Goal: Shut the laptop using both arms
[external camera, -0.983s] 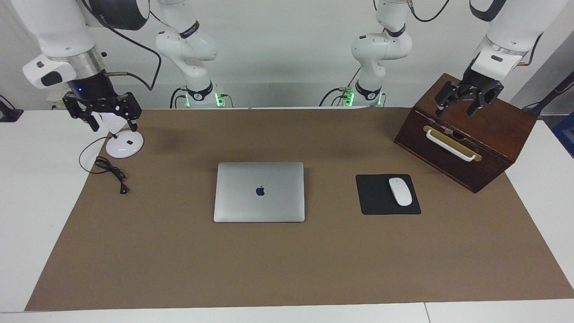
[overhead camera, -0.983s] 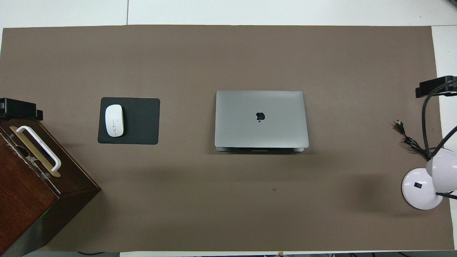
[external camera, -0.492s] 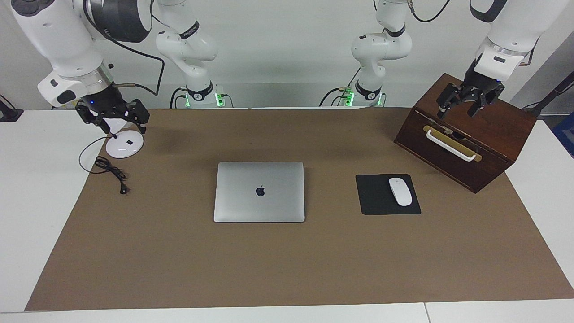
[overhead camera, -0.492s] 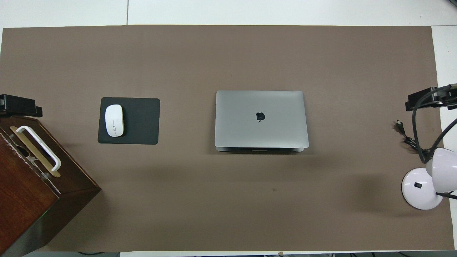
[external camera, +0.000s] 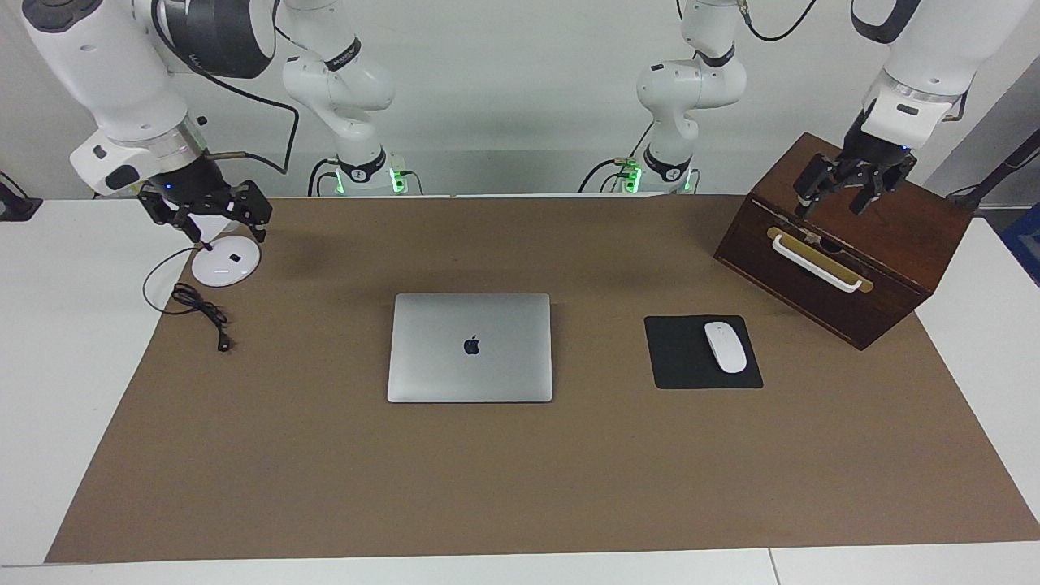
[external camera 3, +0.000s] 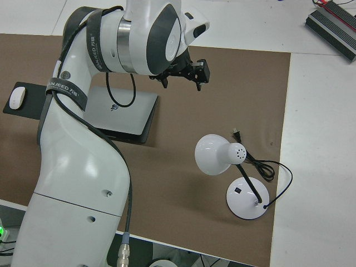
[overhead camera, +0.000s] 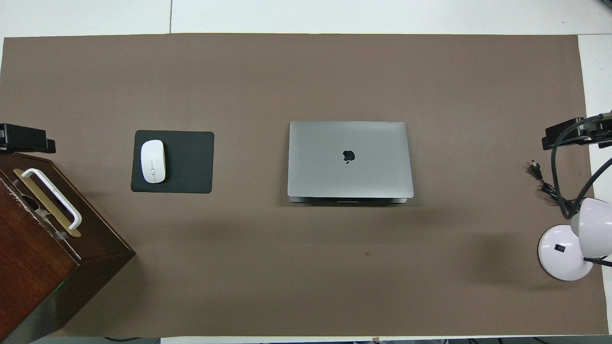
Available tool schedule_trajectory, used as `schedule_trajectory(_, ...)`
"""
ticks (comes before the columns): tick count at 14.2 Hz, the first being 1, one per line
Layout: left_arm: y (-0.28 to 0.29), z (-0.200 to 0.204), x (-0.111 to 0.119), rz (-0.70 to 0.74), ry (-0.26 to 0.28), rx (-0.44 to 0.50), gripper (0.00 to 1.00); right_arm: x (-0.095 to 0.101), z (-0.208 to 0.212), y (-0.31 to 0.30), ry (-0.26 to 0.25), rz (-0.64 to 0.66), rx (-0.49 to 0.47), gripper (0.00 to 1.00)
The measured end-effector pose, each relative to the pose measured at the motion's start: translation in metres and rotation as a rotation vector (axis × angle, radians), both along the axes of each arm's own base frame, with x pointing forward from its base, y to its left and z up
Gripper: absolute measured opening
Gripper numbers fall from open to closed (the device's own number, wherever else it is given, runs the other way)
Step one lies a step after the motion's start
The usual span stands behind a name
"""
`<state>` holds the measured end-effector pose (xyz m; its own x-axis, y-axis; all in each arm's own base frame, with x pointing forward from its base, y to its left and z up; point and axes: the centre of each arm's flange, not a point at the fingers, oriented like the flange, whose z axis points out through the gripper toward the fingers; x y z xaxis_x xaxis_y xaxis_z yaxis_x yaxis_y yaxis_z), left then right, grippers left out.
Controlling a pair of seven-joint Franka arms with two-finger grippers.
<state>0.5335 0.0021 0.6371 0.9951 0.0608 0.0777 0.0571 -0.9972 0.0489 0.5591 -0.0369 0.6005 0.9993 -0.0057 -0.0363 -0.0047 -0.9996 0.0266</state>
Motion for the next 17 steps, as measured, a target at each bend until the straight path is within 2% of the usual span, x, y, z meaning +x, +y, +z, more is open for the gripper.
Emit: schedule_trajectory(17,0.0036,-0.0027,0.0023,0.004,0.001,0.015,1.00,-0.0002,-0.0013,0.0038,0.002,0.005,0.010,1.00)
